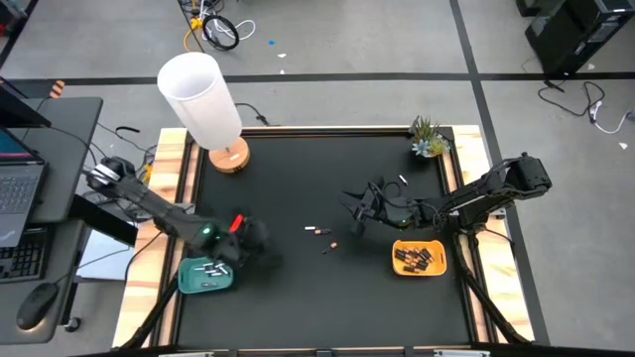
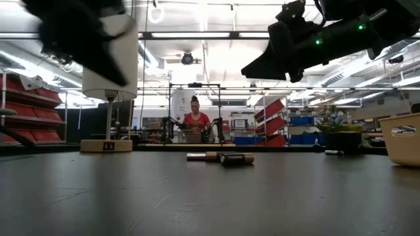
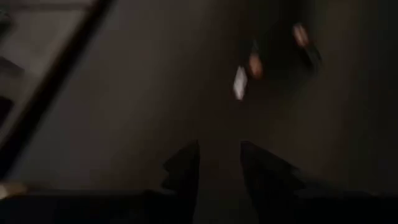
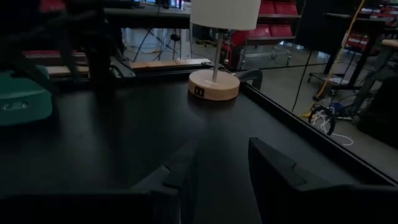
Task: Sort batteries
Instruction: Put the silver battery into the green bin
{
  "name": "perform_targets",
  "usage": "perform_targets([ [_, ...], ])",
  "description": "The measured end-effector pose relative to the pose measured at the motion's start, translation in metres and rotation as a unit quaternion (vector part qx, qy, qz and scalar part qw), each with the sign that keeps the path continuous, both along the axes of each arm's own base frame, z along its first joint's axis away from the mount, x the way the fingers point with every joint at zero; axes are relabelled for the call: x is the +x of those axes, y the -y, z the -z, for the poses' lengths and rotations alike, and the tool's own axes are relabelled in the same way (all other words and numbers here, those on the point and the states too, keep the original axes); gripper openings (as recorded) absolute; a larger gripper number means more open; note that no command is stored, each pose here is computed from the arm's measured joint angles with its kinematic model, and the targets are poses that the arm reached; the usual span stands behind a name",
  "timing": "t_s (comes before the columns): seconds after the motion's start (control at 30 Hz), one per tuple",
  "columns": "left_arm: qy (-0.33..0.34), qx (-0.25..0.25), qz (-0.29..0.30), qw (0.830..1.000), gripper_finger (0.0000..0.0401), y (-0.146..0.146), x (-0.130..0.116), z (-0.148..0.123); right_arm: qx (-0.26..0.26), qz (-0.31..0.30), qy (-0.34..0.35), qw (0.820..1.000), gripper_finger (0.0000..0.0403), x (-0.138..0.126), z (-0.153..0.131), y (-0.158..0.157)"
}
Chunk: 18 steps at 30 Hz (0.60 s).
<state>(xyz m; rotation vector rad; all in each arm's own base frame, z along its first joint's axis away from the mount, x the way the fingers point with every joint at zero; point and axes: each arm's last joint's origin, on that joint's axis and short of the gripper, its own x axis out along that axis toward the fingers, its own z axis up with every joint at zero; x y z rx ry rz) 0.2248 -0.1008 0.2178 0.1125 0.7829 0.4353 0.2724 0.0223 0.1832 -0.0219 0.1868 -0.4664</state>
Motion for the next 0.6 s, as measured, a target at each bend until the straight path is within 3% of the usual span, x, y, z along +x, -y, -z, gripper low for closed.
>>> perform_targets([
  [0.23, 0.090, 0.003, -0.014, 0.996, 0.0131, -0.011, 0.040, 0.015, 0.020, 0.007, 0.008, 1.000, 0.0125, 0.001, 0.002, 0.001],
  [0.6, 0.105, -0.041, -0.047, 0.993, 0.0130, -0.031, 0.071, 0.042, -0.017, -0.053, -0.002, 0.998, 0.0101, 0.003, -0.001, -0.002],
])
